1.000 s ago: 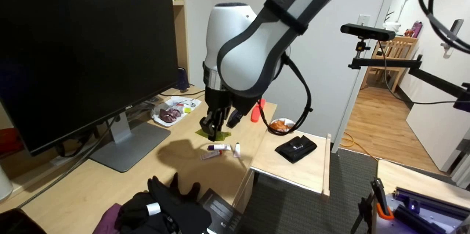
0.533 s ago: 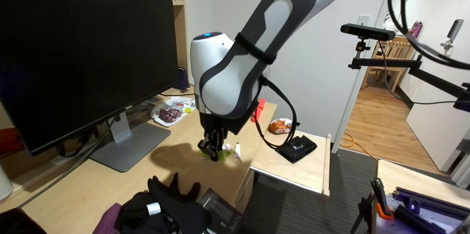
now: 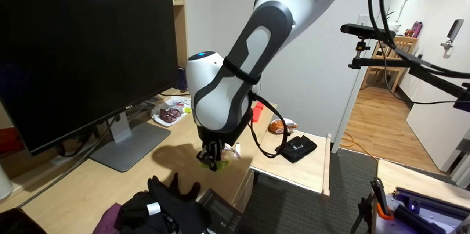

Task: Place the yellow packet in the middle of the desk

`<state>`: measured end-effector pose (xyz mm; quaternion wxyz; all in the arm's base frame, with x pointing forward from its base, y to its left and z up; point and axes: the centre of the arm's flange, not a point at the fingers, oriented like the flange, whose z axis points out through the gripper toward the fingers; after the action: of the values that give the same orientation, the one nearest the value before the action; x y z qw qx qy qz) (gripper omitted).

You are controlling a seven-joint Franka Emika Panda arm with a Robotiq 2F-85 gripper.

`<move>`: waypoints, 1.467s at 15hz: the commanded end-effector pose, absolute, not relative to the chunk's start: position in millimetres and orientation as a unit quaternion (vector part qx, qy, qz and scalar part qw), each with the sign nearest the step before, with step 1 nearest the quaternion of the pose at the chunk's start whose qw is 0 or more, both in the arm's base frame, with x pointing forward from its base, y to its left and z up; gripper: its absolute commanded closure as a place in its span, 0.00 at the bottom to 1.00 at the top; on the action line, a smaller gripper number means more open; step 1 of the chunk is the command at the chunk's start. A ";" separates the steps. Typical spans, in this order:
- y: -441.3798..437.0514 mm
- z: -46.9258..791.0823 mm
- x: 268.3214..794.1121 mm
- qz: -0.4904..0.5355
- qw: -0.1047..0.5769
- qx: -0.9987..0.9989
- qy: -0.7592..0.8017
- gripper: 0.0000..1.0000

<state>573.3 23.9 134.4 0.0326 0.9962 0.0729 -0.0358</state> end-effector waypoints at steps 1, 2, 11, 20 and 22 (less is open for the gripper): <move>11.3 123.2 580.6 -0.035 0.034 0.995 0.085 0.89; 8.3 120.2 581.3 -0.034 0.032 0.995 0.087 0.89; 0.5 102.2 579.8 -0.015 0.020 0.993 0.116 0.89; 26.8 142.1 582.0 0.055 -0.006 0.993 0.108 0.07; 40.5 170.2 584.9 0.083 -0.016 0.991 0.105 0.00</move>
<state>593.0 28.2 126.2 0.0056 0.9932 0.1062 0.0464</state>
